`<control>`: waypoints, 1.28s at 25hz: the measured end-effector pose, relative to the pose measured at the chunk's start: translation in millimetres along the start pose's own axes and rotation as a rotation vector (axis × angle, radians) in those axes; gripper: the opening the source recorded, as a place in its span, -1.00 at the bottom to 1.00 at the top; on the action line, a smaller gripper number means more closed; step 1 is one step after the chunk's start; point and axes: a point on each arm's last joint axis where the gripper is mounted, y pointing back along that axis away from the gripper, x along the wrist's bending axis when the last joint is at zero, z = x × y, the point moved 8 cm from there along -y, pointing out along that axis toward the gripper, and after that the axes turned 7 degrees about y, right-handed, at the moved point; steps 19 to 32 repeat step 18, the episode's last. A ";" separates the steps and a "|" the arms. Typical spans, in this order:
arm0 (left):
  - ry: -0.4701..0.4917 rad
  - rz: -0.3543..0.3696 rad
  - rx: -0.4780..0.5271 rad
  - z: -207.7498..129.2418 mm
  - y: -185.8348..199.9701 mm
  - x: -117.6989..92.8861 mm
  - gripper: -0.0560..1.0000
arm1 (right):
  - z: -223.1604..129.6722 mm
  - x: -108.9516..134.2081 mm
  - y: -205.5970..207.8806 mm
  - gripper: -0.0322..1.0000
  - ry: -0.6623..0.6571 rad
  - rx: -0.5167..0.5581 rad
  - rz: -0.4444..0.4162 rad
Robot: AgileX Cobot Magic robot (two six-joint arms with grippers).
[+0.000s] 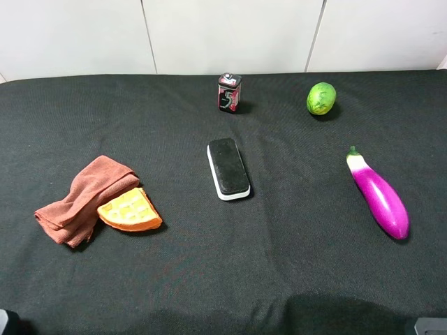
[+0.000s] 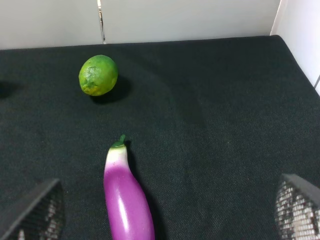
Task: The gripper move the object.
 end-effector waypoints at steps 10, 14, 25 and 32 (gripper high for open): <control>0.000 0.000 0.000 0.0 0.0 0.0 0.60 | 0.0 0.0 0.0 0.30 0.000 0.000 0.000; 0.000 0.000 0.000 0.0 0.0 0.0 0.60 | 0.0 0.0 0.0 0.30 0.000 0.000 0.000; 0.000 0.000 0.000 0.0 0.0 0.0 0.60 | 0.0 0.0 0.0 0.30 0.000 0.000 0.000; 0.000 0.000 0.000 0.0 0.0 0.0 0.60 | 0.0 0.0 0.0 0.30 0.000 0.000 0.000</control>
